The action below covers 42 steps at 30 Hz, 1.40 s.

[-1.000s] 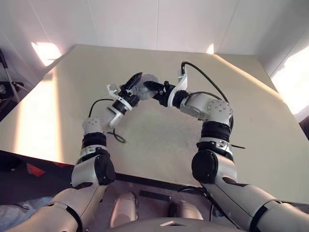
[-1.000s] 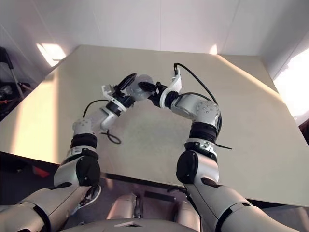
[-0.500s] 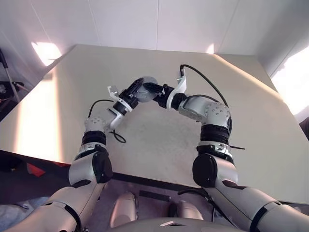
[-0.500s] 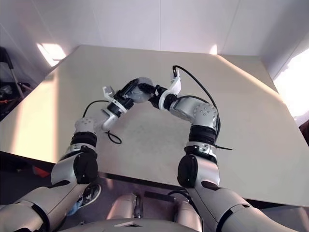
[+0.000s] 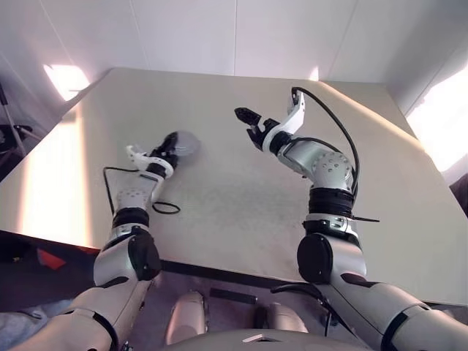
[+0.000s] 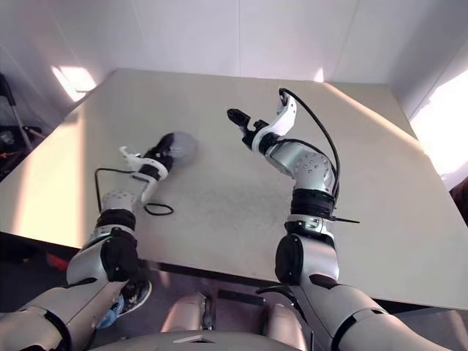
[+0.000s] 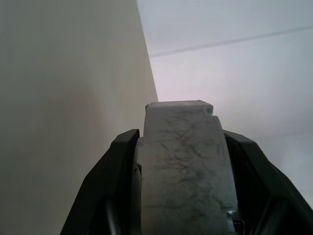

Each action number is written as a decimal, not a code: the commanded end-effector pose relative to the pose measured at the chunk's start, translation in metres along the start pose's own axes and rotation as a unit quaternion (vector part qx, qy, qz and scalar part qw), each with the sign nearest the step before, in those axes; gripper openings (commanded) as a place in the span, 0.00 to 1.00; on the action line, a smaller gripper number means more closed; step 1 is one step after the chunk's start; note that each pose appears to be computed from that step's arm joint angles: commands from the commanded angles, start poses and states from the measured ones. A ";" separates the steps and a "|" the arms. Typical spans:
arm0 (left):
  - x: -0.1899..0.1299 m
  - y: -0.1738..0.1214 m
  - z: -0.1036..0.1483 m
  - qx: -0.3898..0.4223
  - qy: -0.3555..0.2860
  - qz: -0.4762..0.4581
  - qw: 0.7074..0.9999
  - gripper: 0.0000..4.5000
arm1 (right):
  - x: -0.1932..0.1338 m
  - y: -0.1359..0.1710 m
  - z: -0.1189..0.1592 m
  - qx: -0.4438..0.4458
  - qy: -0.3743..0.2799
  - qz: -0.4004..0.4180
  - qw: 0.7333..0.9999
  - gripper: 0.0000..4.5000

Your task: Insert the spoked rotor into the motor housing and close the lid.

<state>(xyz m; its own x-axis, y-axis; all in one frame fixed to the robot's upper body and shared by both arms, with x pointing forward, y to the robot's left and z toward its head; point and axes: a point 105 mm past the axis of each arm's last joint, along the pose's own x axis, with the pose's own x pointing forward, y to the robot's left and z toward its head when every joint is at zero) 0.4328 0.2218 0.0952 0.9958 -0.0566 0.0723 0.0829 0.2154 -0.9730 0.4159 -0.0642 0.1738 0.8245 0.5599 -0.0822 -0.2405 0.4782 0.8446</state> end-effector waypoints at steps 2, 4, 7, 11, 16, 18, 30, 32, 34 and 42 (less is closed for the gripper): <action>-0.009 -0.001 0.068 0.037 -0.125 0.027 0.991 0.49 | -0.005 0.006 0.007 -0.005 -0.014 0.013 1.000 0.98; -0.016 0.015 0.082 0.047 -0.153 0.084 0.983 0.49 | -0.005 0.005 0.008 0.003 -0.020 0.011 1.000 0.98; -0.023 0.032 0.091 0.066 -0.170 0.155 0.971 0.49 | -0.006 0.004 0.010 0.013 -0.024 0.010 1.000 0.98; -0.026 0.036 0.097 0.093 -0.183 0.187 0.961 0.49 | -0.005 0.003 0.012 0.013 -0.025 0.009 1.000 0.98; -0.031 0.023 0.122 0.124 -0.217 0.176 0.952 0.84 | -0.006 -0.007 0.014 0.031 -0.029 -0.003 0.999 0.99; -0.035 0.019 0.135 0.141 -0.236 0.183 0.944 0.98 | -0.007 -0.010 0.014 0.034 -0.026 -0.004 0.999 0.99; 0.002 -0.093 0.134 0.427 -0.215 0.023 0.878 0.99 | -0.037 0.022 0.061 -0.373 -0.146 0.057 0.915 0.99; 0.020 -0.118 0.085 0.436 -0.137 -0.090 0.885 0.99 | -0.047 0.016 0.071 -0.429 -0.148 0.049 0.890 0.99; 0.028 -0.132 0.022 0.469 -0.039 -0.186 0.863 0.99 | -0.058 0.002 0.076 -0.482 -0.118 0.035 0.867 0.99; -0.012 -0.074 -0.137 0.578 0.273 -0.317 0.700 0.99 | -0.108 -0.068 0.065 -0.589 0.043 -0.004 0.807 0.99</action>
<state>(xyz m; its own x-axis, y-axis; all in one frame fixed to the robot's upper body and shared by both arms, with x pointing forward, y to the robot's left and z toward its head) 0.4172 0.0833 0.1330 0.6633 -0.7479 0.0274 0.7483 0.6631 -0.0154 0.3820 -0.2064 0.1532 0.8343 0.5242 -0.1709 -0.5503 0.8104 -0.2008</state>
